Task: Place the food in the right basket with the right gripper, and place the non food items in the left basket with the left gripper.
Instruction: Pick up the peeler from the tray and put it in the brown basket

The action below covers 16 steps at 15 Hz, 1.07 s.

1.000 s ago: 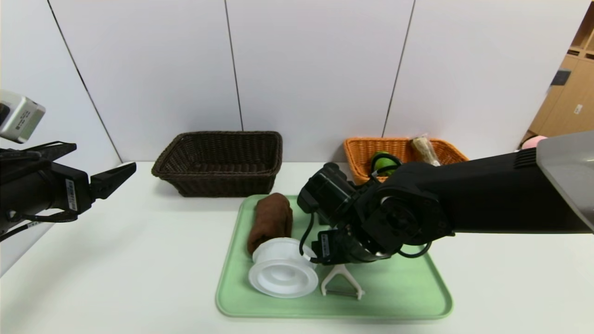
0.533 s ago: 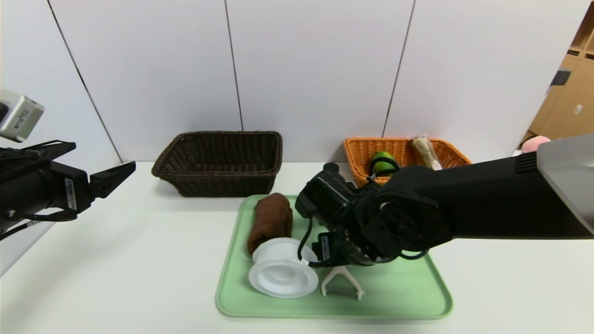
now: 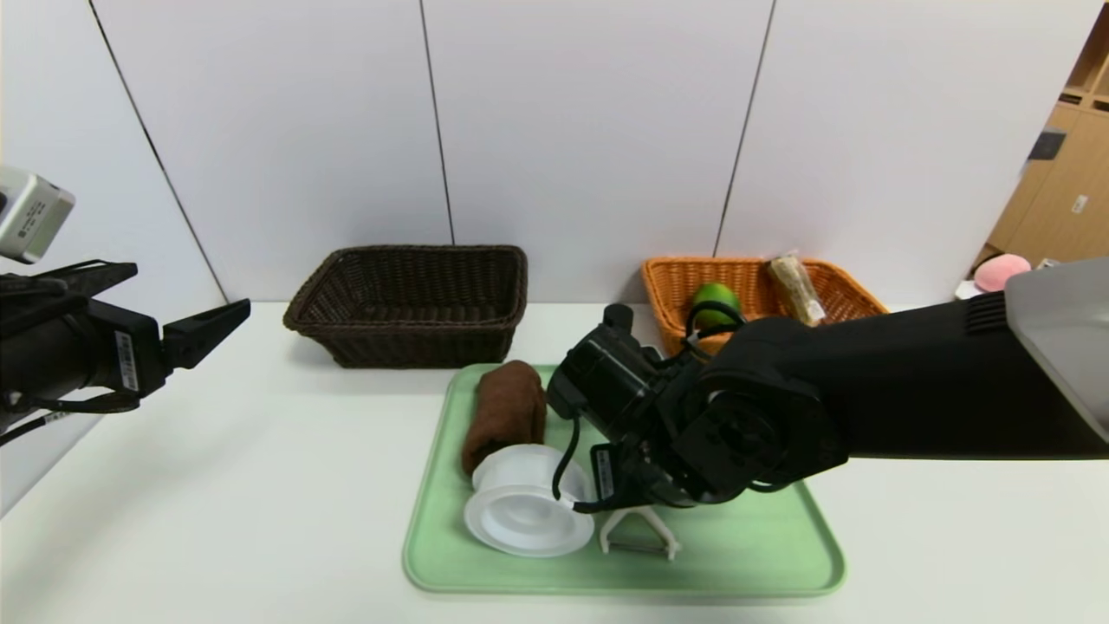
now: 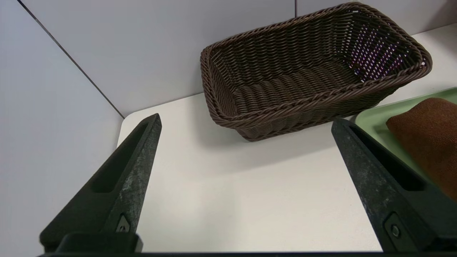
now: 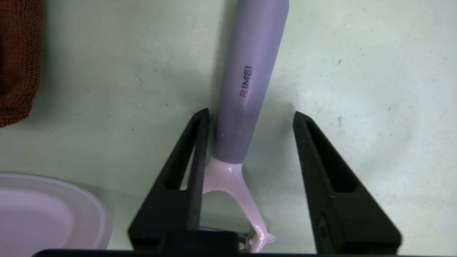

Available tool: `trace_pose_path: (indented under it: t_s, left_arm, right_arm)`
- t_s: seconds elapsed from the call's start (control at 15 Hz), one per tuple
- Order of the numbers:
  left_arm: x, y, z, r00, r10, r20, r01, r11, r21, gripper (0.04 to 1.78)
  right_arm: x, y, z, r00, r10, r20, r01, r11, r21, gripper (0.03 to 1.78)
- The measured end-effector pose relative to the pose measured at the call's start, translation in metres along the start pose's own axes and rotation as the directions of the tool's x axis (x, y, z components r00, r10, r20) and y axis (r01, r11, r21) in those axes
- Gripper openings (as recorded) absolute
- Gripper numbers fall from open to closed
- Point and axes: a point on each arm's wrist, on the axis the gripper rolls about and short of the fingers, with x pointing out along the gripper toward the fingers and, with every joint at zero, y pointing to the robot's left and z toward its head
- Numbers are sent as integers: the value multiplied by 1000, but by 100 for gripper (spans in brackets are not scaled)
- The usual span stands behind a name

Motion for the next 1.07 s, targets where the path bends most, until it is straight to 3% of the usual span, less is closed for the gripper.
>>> trace_pose_path:
  t_s: [0.13, 0.73, 1.07]
  left_arm:
    - [0, 0, 1, 1000, 1, 4, -1, 1000, 0, 169]
    - [-2, 0, 2, 1000, 2, 10, -2, 1000, 0, 169]
    - [-2, 0, 2, 1000, 1, 11, -1, 1000, 1, 169]
  right_arm:
    - [0, 1, -1, 1000, 0, -2, 0, 1000, -4, 25]
    - [-15, -10, -1, 1000, 12, 12, -12, 1000, 21, 25]
    - [-56, -29, -3, 994, 61, 86, -64, 997, 36, 25]
